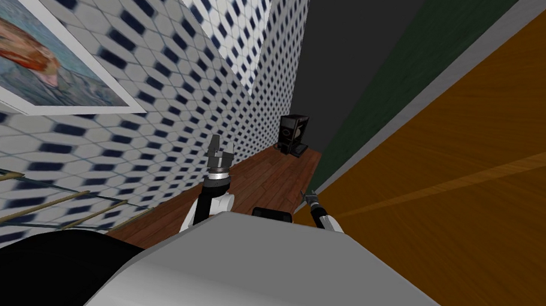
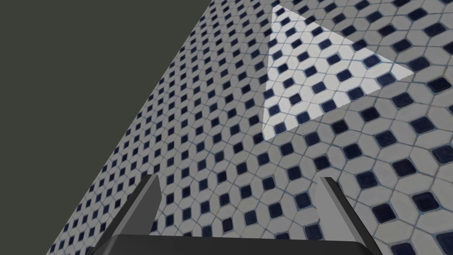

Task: Push the door open

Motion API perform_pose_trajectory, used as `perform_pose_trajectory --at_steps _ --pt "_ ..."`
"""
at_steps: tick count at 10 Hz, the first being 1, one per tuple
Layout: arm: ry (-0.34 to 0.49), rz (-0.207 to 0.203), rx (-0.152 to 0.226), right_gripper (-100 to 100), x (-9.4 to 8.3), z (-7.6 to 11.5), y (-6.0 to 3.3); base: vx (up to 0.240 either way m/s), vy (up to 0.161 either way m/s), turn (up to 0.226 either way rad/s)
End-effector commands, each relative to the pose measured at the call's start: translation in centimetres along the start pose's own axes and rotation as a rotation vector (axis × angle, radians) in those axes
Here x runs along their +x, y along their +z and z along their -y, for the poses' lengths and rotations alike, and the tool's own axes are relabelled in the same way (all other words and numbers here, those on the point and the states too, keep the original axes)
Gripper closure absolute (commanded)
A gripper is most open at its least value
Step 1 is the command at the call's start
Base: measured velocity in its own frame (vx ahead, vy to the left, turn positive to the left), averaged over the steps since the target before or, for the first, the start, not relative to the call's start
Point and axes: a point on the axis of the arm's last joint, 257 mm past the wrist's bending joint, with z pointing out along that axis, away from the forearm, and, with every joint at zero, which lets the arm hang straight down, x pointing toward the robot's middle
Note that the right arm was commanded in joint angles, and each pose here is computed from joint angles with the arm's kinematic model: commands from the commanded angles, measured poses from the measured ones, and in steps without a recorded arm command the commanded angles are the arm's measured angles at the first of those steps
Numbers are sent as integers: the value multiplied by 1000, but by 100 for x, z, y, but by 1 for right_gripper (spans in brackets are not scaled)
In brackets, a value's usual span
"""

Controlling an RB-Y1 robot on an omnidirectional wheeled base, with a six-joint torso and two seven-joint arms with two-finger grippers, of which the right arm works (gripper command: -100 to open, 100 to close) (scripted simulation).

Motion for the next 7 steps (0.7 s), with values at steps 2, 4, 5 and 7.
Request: perform_pose_trajectory --at_steps 2,4,5,7 --pt "-4 0 5 -100 -1 43 -3 0 -2 -3" --pt "-4 0 5 -100 -1 43 -3 -1 -4 -10" --pt "-4 0 5 -100 -1 43 -3 0 0 0" --pt "-4 0 5 -100 -1 43 -3 0 0 0"
